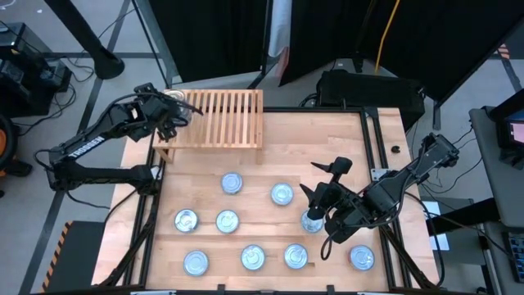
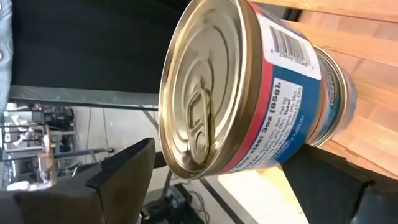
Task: Stack canned seafood by type on shelf
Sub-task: Stack the blue can on top of the other blue can, then put the center green can on the shelf
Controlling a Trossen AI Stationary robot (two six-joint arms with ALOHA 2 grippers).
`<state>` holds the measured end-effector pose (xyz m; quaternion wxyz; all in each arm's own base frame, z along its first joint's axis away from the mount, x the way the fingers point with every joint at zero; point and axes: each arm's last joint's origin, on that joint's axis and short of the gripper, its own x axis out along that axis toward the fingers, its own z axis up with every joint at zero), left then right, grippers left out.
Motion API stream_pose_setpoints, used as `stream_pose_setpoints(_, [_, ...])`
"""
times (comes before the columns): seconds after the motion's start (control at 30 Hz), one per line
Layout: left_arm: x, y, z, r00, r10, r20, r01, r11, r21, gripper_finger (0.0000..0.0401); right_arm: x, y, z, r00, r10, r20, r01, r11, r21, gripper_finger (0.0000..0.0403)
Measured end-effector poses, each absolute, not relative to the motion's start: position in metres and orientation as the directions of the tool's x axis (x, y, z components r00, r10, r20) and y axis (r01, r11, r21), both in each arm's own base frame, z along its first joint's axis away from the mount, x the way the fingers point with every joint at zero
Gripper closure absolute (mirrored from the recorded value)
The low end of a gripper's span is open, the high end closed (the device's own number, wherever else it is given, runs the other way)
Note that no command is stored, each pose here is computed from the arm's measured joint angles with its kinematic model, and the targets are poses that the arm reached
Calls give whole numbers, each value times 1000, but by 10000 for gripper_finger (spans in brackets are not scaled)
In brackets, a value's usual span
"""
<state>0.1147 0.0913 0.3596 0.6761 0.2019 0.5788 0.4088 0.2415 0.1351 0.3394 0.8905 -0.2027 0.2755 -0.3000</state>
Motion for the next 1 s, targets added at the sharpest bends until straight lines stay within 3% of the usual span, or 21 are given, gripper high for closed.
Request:
stream_pose_setpoints(0.27, [109, 88, 361, -32, 761, -648, -323, 605, 727, 55, 242, 135, 339, 669, -646, -369, 424, 738, -525, 62])
stream_pose_setpoints(0.47, [102, 81, 372, 9, 703, -711, -350, 669, 656, 55, 242, 135, 339, 668, -646, -369, 424, 738, -525, 62])
stream_pose_setpoints(1.0, [101, 78, 376, 48, 649, -759, -355, 721, 595, 55, 242, 136, 339, 672, -630, -390, 407, 754, -516, 62])
